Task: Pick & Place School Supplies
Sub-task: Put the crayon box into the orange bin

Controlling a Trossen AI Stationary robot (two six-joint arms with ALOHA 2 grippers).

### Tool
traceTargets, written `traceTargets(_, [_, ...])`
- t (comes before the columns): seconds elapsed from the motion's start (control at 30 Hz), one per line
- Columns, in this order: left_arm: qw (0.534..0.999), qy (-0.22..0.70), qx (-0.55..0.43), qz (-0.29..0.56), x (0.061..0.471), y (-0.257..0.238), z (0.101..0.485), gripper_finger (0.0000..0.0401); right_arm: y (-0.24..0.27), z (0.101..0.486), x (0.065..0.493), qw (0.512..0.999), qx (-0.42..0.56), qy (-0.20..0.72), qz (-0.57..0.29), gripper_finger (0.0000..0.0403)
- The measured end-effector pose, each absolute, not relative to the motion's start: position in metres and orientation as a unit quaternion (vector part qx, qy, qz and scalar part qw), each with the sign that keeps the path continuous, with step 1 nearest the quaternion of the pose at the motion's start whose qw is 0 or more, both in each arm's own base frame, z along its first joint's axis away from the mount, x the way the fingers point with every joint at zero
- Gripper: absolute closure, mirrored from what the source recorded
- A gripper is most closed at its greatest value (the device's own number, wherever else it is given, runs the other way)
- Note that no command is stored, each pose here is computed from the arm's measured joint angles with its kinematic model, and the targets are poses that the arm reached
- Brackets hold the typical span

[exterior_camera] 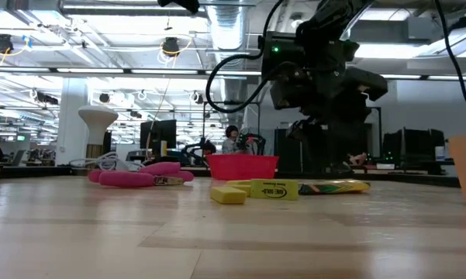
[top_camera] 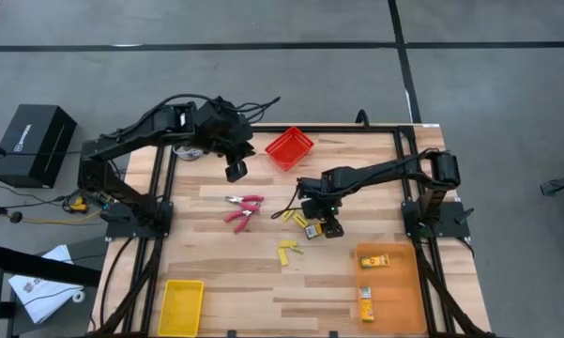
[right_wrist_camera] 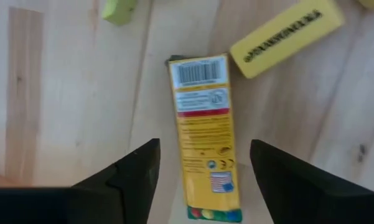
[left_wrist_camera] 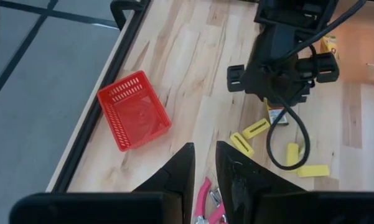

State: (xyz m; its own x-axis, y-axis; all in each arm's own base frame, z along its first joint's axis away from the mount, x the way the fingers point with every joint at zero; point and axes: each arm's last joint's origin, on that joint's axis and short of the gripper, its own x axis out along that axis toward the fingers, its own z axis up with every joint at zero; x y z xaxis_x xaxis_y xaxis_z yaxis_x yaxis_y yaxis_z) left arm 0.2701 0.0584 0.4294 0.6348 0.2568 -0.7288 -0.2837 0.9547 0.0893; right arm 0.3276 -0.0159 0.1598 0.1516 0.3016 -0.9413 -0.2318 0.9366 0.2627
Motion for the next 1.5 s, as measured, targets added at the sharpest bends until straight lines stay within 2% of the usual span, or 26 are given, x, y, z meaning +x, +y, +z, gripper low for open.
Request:
traceTargets(0.13, [0.904,0.401,-0.017,0.149,0.270,0.058,0.429,0.0342,-0.016,0.160,0.328,0.759,0.028,0.626,0.175,0.0154])
traceTargets(0.4, [0.904,0.401,-0.017,0.149,0.270,0.058,0.429,0.0342,-0.011,0.129,0.335,0.732,0.029,0.655,0.186,0.0152])
traceTargets(0.63, [0.903,0.402,-0.018,0.151,0.270,0.060,0.429,0.0342,-0.009,0.122,0.338,0.725,0.021,0.661,0.192,0.0156])
traceTargets(0.8, [0.903,0.402,-0.018,0.151,0.270,0.060,0.429,0.0342,-0.016,0.120,0.341,0.736,0.028,0.652,0.183,0.0206])
traceTargets(0.93, [0.903,0.402,-0.018,0.151,0.270,0.060,0.429,0.0342,-0.021,0.119,0.342,0.743,0.031,0.643,0.180,0.0280])
traceTargets(1.07, [0.903,0.402,-0.018,0.151,0.270,0.060,0.429,0.0342,-0.024,0.119,0.346,0.757,0.034,0.627,0.182,0.0372])
traceTargets(1.1, [0.903,0.402,-0.018,0.151,0.270,0.060,0.429,0.0342,-0.025,0.119,0.347,0.759,0.034,0.625,0.181,0.0382])
traceTargets(1.5, [0.903,0.402,-0.018,0.151,0.270,0.060,0.429,0.0342,-0.024,0.126,0.341,0.748,0.085,0.636,0.168,0.0380])
